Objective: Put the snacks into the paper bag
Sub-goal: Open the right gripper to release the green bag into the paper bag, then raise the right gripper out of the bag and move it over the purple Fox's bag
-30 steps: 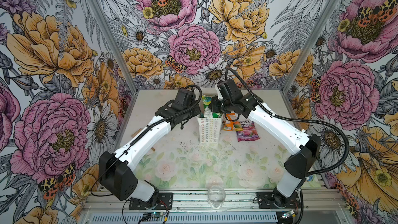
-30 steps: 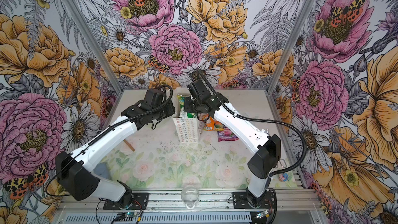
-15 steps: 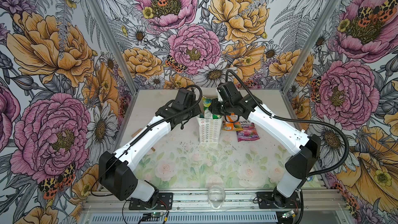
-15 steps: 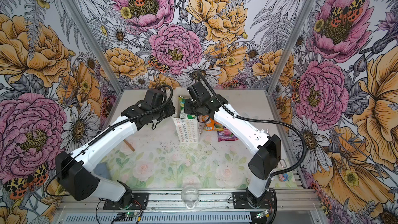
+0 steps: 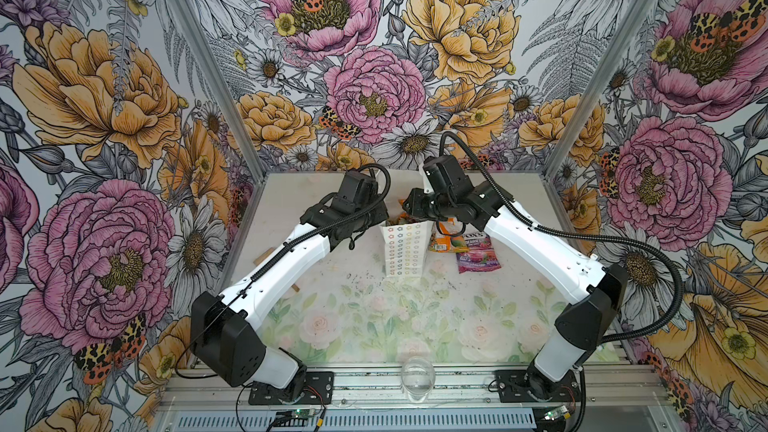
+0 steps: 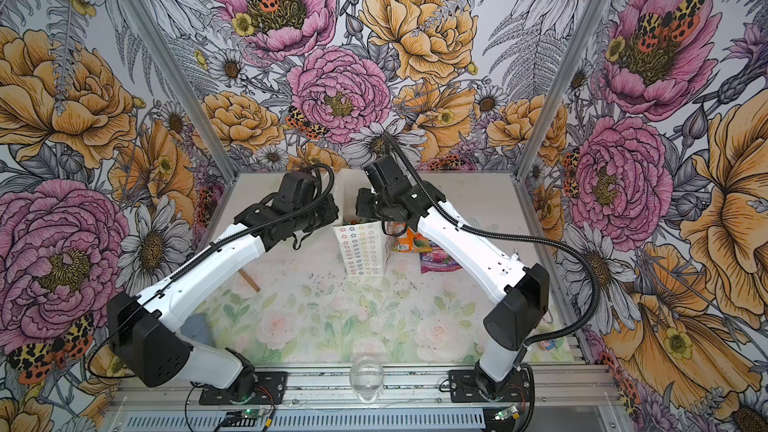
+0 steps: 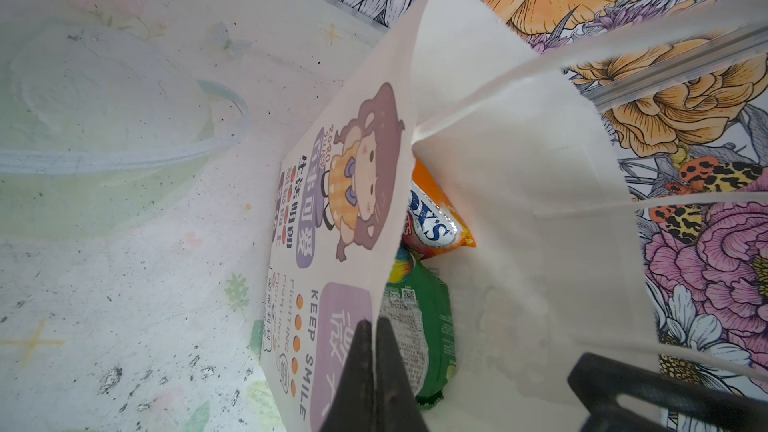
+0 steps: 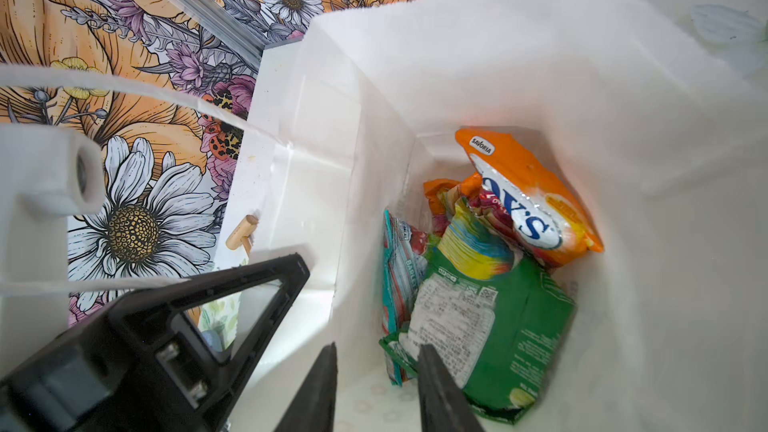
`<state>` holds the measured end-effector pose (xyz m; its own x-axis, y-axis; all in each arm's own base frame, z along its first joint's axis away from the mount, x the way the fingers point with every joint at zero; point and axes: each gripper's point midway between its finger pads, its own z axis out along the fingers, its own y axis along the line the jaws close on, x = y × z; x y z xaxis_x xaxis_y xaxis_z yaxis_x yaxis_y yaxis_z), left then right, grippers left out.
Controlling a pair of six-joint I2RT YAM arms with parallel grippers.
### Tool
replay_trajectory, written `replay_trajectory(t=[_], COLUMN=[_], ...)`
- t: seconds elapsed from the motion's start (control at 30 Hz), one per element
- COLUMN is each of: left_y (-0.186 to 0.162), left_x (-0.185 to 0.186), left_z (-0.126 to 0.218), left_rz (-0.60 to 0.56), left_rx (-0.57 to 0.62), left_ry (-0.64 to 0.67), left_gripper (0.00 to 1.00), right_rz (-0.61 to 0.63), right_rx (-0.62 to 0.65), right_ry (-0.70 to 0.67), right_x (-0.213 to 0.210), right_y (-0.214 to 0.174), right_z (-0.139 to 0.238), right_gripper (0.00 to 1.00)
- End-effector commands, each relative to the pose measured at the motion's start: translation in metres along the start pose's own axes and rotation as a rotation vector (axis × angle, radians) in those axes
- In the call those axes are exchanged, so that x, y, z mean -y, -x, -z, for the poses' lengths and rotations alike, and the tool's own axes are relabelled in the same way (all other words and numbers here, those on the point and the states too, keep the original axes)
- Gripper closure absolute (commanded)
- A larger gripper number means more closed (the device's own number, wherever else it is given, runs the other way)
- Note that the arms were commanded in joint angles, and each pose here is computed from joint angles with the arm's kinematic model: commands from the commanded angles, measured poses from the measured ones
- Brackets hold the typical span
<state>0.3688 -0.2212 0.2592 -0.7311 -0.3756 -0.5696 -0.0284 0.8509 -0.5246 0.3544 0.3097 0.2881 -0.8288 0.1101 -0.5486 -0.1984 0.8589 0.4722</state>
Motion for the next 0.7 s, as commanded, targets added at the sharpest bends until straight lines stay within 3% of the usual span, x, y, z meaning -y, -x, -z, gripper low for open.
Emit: replay_trajectory(t=[0.0, 0.3, 0.67], left_y=[0.003, 0.004, 0.004], left_x=[0.008, 0.010, 0.010], left_z=[0.006, 0.006, 0.006], left_rz=[-0.006, -0.007, -0.006], left_rx=[0.010, 0.010, 0.011], left_ry=[-0.027, -0.030, -0.031], left_gripper=[1.00, 1.00, 1.00], right_rz=[0.019, 0.086, 0.178], right_rx=[0.060, 0.098, 0.191], right_ry=[0.026, 0.056, 0.109], right_x=[-0.011, -0.020, -0.035], right_y=[0.012, 0.021, 0.038], right_z=[0.021, 0.039, 0.086], right_gripper=[0.65, 0.61, 0.55])
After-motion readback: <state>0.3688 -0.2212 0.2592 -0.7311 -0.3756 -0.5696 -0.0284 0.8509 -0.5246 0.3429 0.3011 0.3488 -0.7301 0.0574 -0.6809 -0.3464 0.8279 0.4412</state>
